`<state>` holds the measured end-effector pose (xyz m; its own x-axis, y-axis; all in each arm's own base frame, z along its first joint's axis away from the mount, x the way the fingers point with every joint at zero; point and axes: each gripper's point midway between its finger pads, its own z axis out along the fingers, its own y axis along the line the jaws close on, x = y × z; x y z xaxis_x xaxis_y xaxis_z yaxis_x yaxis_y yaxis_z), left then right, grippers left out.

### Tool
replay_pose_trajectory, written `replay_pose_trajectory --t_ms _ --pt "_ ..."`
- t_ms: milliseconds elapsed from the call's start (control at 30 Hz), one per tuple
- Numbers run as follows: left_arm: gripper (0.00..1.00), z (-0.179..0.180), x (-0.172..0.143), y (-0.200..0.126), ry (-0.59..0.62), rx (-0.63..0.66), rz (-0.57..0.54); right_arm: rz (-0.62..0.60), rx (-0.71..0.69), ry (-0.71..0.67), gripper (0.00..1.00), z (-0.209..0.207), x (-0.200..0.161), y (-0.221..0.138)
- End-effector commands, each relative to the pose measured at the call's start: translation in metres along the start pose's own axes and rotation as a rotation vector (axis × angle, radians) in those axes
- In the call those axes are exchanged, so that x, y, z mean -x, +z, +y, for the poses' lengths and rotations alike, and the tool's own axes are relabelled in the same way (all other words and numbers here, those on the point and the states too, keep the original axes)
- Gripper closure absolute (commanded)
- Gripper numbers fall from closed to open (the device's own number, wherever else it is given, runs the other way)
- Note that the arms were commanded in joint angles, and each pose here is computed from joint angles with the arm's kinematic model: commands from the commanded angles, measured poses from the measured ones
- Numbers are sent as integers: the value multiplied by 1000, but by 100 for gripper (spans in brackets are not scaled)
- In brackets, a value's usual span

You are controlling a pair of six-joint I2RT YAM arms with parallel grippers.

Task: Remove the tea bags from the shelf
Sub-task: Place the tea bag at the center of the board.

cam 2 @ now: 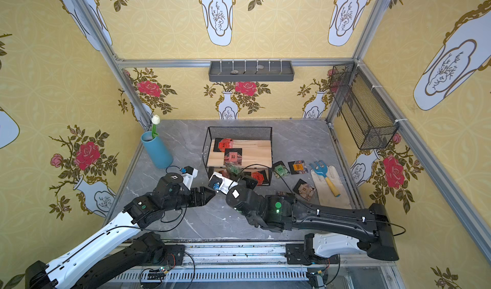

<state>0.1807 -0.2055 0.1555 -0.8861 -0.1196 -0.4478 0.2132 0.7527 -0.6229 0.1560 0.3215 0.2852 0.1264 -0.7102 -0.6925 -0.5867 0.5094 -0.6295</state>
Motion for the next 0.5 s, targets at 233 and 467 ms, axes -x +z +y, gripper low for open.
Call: replay_pose_trajectory --t_ms 233,467 --pt "14 -11 -2 4 36 -36 6 326 -112 315 100 18 -79 -32" --pt "14 -5 -6 6 27 -28 5 461 -147 453 100 40 -123 -33"
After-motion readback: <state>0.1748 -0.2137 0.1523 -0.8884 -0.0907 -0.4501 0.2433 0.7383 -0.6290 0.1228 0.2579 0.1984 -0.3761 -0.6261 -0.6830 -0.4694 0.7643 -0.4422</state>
